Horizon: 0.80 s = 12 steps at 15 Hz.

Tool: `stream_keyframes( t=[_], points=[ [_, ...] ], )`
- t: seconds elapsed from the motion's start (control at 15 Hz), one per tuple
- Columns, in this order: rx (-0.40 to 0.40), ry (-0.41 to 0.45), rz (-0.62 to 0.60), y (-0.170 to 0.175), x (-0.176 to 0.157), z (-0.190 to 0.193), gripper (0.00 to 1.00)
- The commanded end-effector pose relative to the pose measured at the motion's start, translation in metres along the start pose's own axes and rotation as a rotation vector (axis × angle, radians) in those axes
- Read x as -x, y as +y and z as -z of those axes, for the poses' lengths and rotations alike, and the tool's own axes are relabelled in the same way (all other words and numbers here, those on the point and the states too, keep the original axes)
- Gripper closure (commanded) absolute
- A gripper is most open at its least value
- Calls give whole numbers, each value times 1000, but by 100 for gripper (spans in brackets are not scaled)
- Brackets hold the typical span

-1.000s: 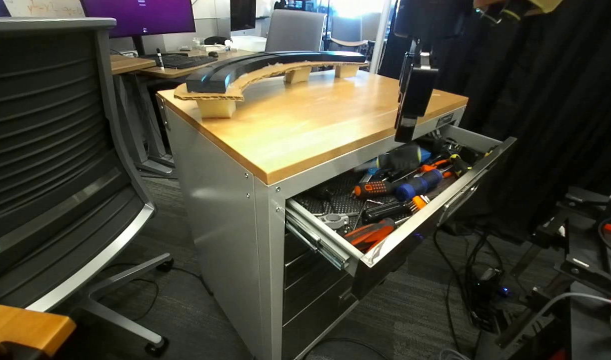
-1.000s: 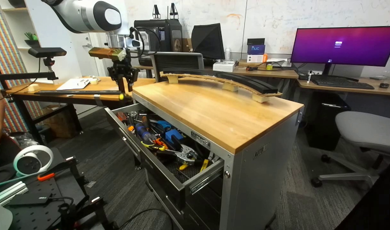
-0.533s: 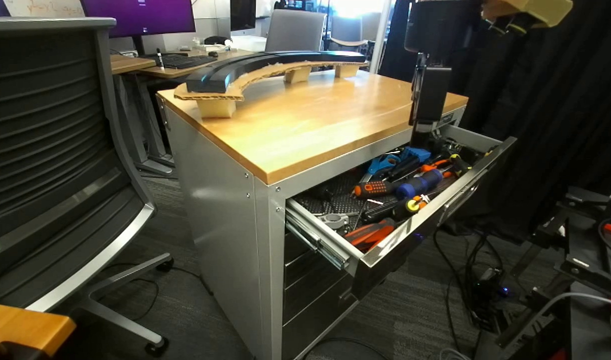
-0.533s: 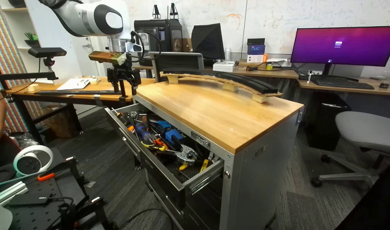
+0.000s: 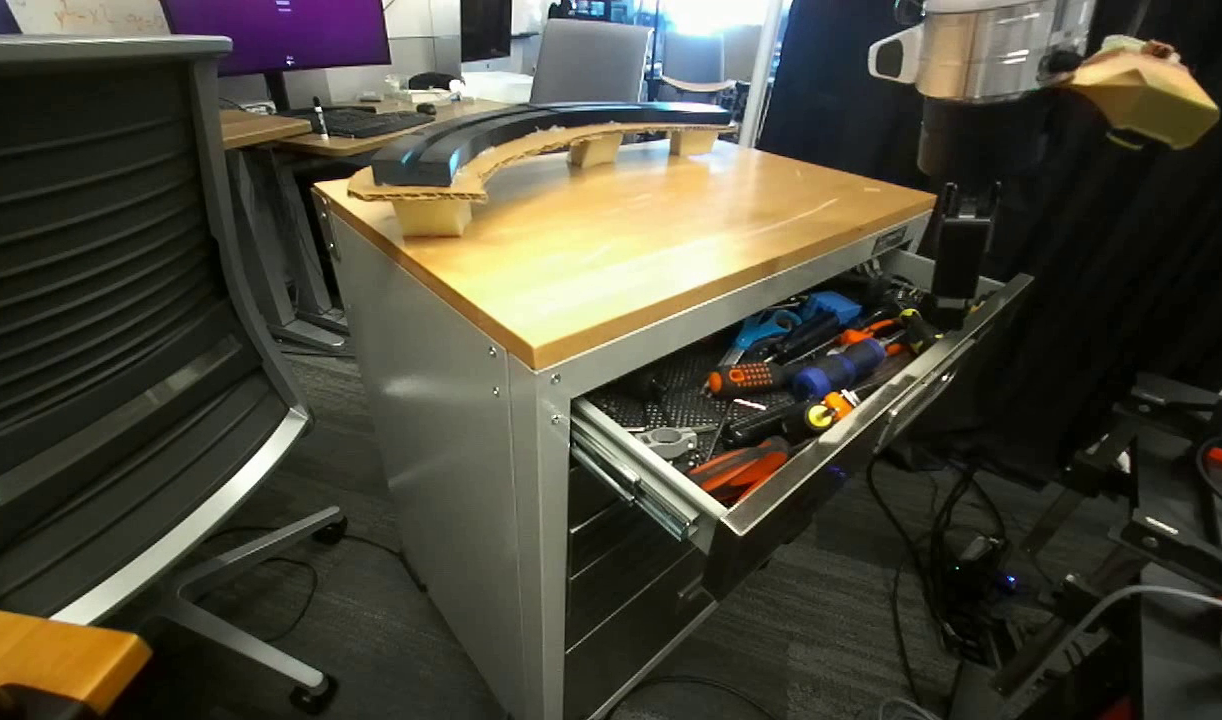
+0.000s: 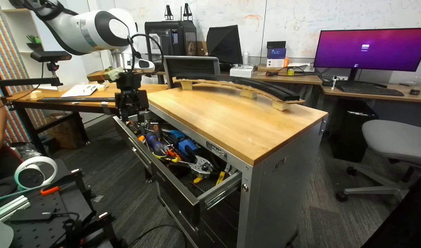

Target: Place the screwdriver inside the open drawer then close the drawer

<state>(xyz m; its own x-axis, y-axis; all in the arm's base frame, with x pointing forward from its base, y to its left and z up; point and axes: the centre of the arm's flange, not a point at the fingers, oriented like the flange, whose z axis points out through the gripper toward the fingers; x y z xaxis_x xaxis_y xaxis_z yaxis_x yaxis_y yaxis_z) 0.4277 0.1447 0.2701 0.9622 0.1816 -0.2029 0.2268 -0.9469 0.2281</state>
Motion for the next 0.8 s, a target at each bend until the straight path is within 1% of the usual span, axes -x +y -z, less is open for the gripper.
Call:
stream_keyframes(
  t=[0.0, 0.07, 0.13, 0.2, 0.27, 0.4, 0.47, 0.53, 0.6, 0.67, 0.73],
  points=[
    [-7, 6, -59, -6, 21, 7, 0],
    [-35, 33, -34, -16, 18, 13, 1],
    [-56, 63, -5, -28, 15, 19, 26],
    [-83, 80, 17, -41, 14, 23, 26],
    [-115, 98, 45, -54, 10, 26, 32],
    [-163, 130, 84, -79, 8, 31, 47],
    [-175, 147, 96, -89, 8, 31, 56],
    [-187, 151, 113, -95, 7, 30, 63],
    [-195, 147, 127, -101, 6, 28, 72],
    [-196, 147, 137, -105, 5, 23, 78],
    [-187, 152, 146, -109, 4, 18, 87]
  ],
)
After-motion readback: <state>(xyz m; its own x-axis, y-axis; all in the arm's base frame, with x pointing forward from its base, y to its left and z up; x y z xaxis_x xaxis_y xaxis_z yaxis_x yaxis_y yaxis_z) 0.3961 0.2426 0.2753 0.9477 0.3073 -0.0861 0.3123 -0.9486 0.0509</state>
